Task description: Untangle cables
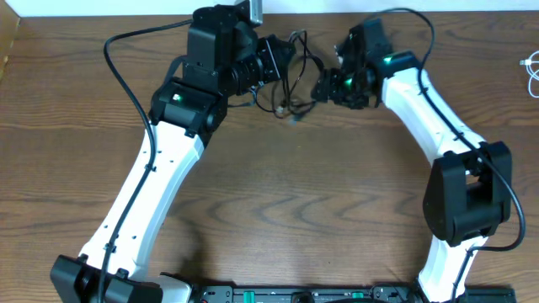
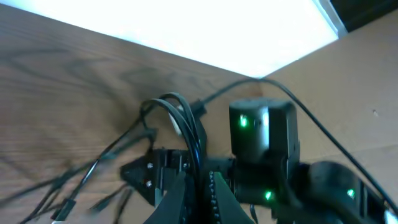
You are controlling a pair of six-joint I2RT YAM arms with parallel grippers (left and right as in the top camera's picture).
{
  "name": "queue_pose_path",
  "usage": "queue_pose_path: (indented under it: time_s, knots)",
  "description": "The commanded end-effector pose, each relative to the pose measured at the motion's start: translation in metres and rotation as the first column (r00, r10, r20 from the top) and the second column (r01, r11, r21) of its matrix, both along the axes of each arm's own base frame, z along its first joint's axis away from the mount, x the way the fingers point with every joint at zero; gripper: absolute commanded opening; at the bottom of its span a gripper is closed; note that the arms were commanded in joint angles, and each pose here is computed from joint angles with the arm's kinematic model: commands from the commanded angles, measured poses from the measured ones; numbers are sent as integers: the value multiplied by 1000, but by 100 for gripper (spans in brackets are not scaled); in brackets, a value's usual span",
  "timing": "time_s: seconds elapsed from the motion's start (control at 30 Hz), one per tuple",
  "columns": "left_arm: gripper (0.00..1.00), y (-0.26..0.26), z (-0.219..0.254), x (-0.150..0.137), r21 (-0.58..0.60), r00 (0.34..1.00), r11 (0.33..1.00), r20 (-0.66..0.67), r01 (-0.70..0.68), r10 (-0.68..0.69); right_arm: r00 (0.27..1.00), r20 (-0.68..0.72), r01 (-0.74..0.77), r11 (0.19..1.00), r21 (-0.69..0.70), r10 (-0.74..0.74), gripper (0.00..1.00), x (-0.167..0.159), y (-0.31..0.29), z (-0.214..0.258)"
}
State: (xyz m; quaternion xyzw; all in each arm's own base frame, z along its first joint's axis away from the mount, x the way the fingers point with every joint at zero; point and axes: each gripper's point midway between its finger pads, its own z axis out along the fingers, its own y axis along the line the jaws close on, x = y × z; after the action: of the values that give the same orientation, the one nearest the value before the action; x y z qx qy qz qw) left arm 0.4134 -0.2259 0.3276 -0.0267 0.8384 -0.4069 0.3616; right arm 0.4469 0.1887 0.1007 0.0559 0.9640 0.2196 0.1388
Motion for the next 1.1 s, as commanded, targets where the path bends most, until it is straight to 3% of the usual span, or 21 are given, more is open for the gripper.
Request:
queue_pose_path:
  time_s: [0.0, 0.33, 0.73, 0.87, 1.07]
  knots:
    - [7, 29, 14, 7, -17, 998, 998, 17, -59, 59, 963, 4, 263, 937, -229, -269, 59, 3, -57, -31]
    - [7, 116, 18, 26, -8, 968, 968, 11, -250, 251, 950, -121, 235, 913, -333, -288, 54, -32, -101, -65]
    - [7, 138, 2, 22, 62, 963, 962, -17, -266, 268, 949, -182, 177, 911, -372, -259, 54, -46, -124, -68]
    - [8, 136, -5, 17, 72, 963, 963, -51, -260, 263, 973, -177, 86, 943, -323, -150, 57, -43, -114, -67]
    - [8, 125, -10, 11, 78, 968, 970, -77, -231, 237, 981, -35, -190, 980, -62, 188, 66, -31, -60, -27]
